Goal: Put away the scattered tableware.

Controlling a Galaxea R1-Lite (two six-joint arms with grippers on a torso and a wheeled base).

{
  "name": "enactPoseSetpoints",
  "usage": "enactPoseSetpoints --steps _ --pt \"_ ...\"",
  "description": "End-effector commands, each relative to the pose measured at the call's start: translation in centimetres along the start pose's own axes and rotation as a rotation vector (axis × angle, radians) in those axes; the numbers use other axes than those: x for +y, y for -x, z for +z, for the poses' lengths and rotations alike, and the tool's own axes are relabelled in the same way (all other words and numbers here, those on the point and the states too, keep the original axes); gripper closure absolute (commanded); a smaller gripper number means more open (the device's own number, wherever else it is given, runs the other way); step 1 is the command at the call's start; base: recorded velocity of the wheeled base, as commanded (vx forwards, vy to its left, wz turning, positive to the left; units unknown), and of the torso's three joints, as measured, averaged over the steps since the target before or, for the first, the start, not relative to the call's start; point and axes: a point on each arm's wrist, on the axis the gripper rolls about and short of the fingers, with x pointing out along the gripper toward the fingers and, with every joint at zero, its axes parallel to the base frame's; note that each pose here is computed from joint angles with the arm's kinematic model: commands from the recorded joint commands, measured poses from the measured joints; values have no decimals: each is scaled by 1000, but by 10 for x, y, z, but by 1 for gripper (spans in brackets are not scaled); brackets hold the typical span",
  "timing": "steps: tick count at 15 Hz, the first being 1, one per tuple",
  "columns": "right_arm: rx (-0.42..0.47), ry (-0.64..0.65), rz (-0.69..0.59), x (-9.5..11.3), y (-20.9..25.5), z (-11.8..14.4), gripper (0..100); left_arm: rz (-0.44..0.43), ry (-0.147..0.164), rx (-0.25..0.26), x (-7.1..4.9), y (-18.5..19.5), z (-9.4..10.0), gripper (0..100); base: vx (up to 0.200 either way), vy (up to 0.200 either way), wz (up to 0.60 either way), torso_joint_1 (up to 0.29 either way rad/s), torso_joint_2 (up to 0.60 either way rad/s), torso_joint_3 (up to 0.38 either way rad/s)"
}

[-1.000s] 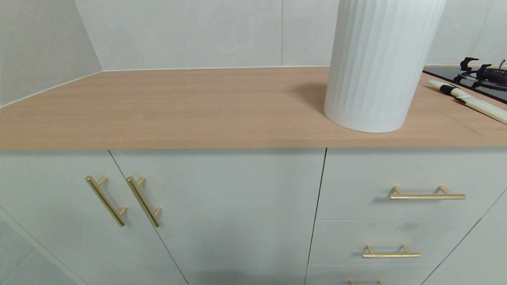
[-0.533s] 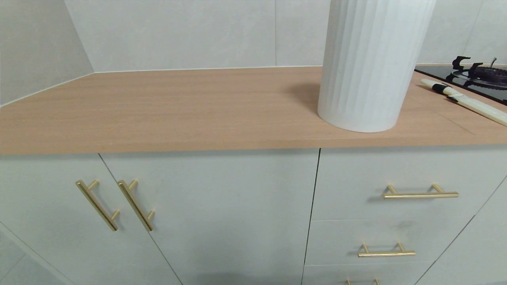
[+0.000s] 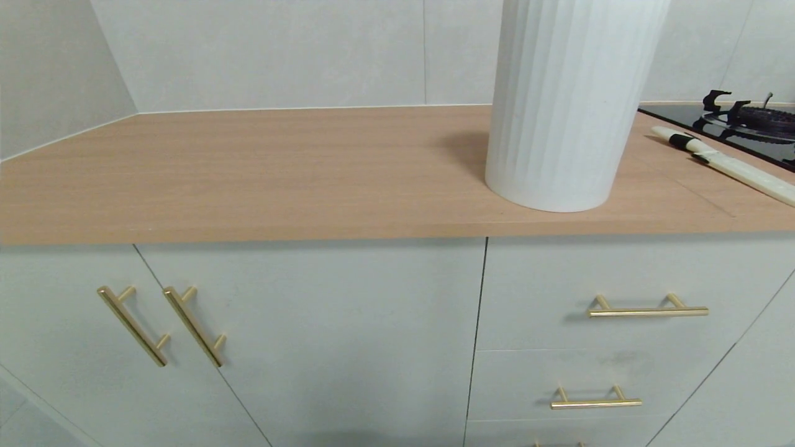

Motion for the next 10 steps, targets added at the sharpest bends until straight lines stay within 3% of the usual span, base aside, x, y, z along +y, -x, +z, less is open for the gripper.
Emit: enactPoseSetpoints --steps 1,6,10 --pt "1 0 0 0 0 0 0 0 0 0 0 0 0 0 0 -200 0 2 2 2" --pt "1 0 0 0 0 0 0 0 0 0 0 0 0 0 0 -200 0 1 0 0" --pt "1 0 0 0 0 0 0 0 0 0 0 0 0 0 0 0 0 0 0 0"
